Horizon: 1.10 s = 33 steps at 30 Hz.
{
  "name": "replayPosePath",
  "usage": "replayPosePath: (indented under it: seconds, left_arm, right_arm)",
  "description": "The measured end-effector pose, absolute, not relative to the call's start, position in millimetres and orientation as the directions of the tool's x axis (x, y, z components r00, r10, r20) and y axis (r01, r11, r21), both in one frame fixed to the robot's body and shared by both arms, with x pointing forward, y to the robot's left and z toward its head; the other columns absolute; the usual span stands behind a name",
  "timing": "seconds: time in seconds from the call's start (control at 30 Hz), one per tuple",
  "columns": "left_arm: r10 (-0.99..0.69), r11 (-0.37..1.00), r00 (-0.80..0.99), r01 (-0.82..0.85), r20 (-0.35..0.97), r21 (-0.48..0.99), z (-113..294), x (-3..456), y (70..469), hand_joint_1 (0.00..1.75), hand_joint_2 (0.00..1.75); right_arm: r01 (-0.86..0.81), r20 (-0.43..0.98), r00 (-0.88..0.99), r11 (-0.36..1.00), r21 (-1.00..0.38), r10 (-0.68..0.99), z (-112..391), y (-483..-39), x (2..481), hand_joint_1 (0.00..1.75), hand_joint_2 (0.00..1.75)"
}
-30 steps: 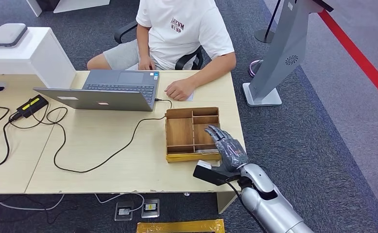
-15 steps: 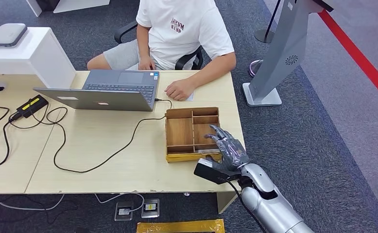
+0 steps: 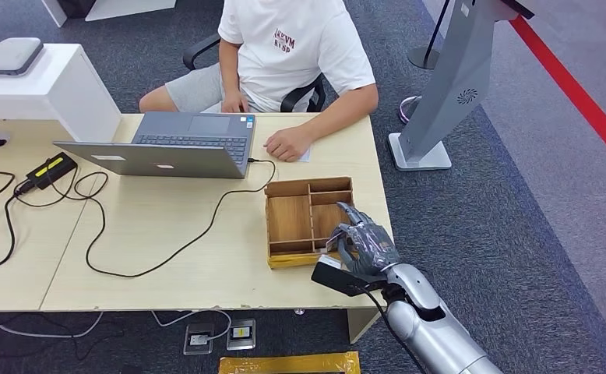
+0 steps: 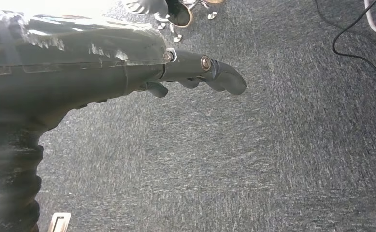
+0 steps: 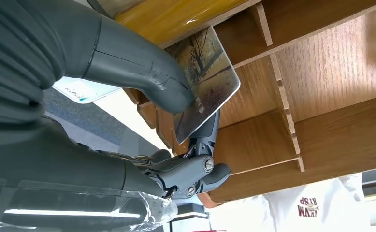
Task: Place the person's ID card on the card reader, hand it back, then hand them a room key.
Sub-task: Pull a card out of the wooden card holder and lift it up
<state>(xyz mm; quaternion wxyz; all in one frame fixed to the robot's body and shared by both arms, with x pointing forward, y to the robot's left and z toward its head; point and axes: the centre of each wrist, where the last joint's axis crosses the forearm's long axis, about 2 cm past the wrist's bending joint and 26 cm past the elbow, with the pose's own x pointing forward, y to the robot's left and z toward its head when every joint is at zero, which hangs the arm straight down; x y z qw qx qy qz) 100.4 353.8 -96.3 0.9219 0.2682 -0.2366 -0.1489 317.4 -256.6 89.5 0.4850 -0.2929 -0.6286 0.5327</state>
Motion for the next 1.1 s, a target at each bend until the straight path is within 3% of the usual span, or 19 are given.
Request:
replayPosePath:
  seconds: [0.57,1.1]
  left_arm:
    - [-0.407,0.813,0.839,0.153,0.360,0.562,-96,100,354,0.00,1.75]
    - [-0.434,0.804,0.821,0.167,0.372,0.571,-96,100,353,0.00,1.75]
  right_arm:
    - [-0.087,0.322,-0.365,0.312,-0.946,0.873,95,-258,321,1.75,1.75]
    - [0.315,0.303,-0.399,0.439,-0.841,0.866,242,-297,381,1.75,1.75]
